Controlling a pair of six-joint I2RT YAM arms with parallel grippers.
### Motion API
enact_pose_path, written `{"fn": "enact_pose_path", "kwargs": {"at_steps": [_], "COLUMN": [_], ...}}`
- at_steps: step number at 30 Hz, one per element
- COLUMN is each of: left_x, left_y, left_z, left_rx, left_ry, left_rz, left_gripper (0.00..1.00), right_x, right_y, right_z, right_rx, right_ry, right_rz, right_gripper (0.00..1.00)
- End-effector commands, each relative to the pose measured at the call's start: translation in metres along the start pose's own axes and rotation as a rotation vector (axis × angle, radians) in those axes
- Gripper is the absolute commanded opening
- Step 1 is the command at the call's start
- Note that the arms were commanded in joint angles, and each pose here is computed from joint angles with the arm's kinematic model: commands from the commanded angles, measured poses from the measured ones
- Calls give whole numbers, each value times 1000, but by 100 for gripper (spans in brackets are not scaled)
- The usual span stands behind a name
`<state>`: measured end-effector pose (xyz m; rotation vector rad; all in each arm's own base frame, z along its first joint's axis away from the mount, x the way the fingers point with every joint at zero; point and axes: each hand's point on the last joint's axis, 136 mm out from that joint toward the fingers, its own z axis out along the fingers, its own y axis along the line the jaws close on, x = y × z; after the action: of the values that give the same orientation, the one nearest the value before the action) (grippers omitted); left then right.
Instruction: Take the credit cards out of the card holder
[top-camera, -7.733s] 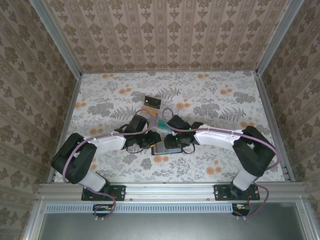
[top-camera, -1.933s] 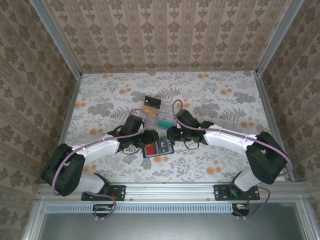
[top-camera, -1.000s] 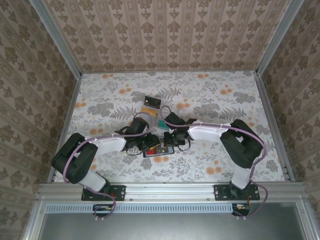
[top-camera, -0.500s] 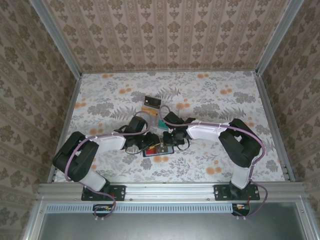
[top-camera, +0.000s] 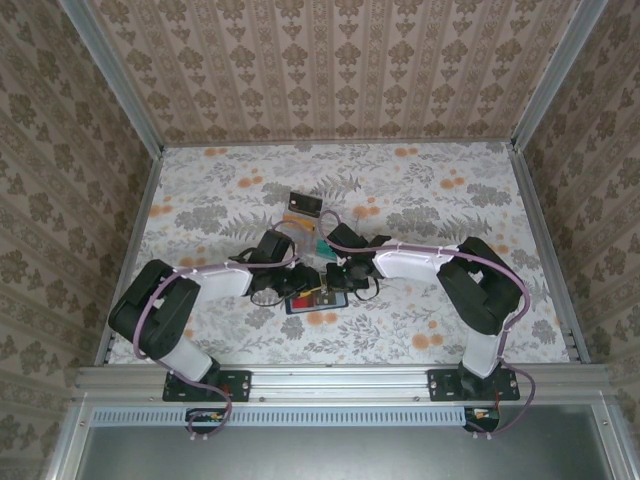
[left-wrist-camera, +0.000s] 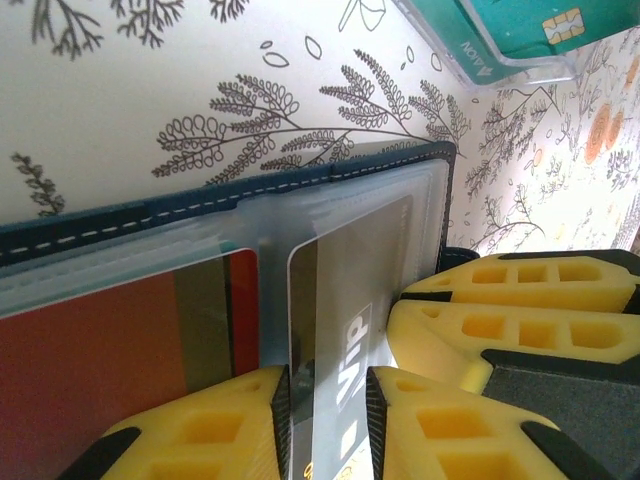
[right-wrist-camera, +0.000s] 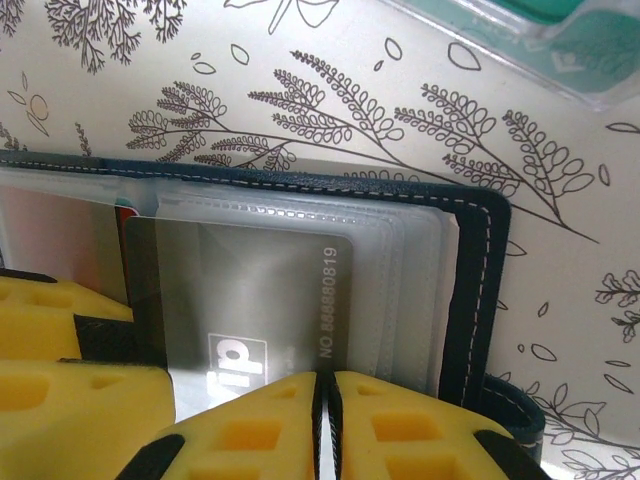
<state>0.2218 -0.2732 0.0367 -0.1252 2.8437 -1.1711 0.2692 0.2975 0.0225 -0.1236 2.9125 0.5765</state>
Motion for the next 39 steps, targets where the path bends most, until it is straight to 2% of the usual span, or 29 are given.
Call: {"fn": "enact_pose_path", "kwargs": {"at_steps": [1,14,24,33,37,39], "left_x": [-2,-6,-3,2,0,-4], "left_y": [-10,-16,-12,7,11,12], "left_z": [-1,-9,-13,-33,-53,-65], "left_rx": [42,86,74,10,-23,-34], "left_ry": [16,-15,-14,-43,-83,-120], "left_rz": [36,33,50,46,57,64], "left_gripper": [26,16,0,0,0,0], "right_x": [17,17,17,9,0,-8], "right_y": [-21,-26,-30,-29,-18,-8], "right_z": [12,12,11,1,-10,-21], "right_rx": [92,123,138,134,76,29], "right_ry": [68,66,58,5,-26,-58], "right_rz": [7,12,20,29,21,13], "right_gripper": [16,16,16,16,16,20]}}
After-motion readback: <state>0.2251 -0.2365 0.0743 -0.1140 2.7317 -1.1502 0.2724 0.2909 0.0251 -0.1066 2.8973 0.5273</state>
